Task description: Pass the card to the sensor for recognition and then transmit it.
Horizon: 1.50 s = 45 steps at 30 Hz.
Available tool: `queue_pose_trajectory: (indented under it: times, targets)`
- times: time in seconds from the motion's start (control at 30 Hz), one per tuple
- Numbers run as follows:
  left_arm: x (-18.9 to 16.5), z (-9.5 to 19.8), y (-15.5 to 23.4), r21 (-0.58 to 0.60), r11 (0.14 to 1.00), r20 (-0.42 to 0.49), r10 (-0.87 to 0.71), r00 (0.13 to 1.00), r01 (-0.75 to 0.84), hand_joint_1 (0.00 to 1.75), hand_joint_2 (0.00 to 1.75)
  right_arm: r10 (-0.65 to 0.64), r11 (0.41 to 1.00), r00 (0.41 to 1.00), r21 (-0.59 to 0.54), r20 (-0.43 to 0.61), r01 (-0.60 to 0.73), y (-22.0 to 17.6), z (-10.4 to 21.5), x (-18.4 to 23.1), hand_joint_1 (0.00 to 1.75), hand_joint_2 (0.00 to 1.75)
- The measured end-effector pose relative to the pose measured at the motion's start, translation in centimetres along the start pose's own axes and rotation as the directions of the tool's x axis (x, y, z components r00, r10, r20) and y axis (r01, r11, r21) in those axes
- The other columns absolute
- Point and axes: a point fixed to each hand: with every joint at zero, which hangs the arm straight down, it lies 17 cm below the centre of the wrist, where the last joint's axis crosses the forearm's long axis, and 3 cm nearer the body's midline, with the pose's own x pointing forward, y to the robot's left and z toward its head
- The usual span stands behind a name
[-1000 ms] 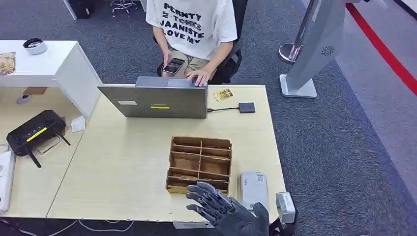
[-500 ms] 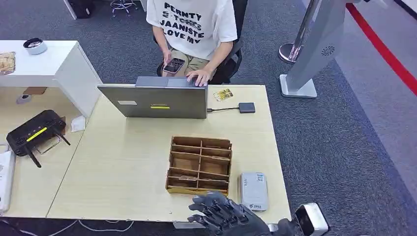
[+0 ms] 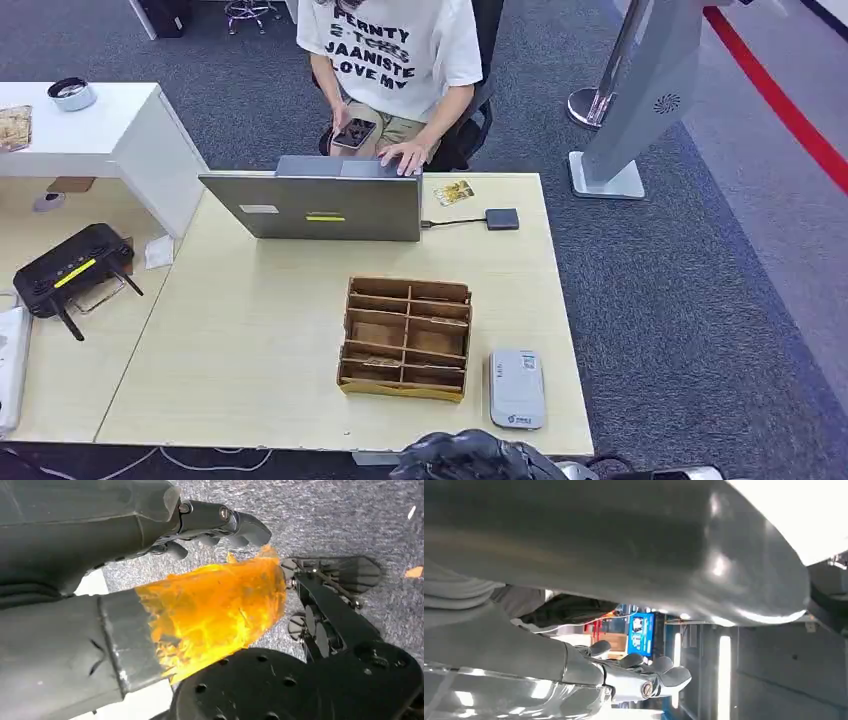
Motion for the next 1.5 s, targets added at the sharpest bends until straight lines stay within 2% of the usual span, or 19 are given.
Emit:
queue_pose_trajectory:
  times: [0.43,0.83,1.37,1.5]
  targets:
    - [-0.6,0.4,0.9,0.015,1.0,0.006,0.012,1.0,-0.012,0.0,0.0,0.069,0.993,0.997,0.095,-0.019,-0.067,2.0,0.3,-0.5,0.0,0.0]
    - [-0.9,0.7,1.4,0.017,1.0,0.009,0.004,1.0,-0.004,0.0,0.0,0.099,0.98,0.992,0.184,-0.085,-0.082,3.8,1.0,-1.5,0.0,0.0]
    - [-1.3,0.9,1.6,0.016,1.0,0.012,0.014,1.0,-0.014,0.0,0.0,0.11,0.974,0.988,0.212,-0.108,-0.085,4.3,1.3,-1.8,0.0,0.0]
    - [-1.6,1.0,1.6,0.011,1.0,0.005,0.011,1.0,-0.011,0.0,0.0,0.118,0.98,0.989,0.17,-0.092,-0.101,3.6,1.0,-1.6,0.0,0.0]
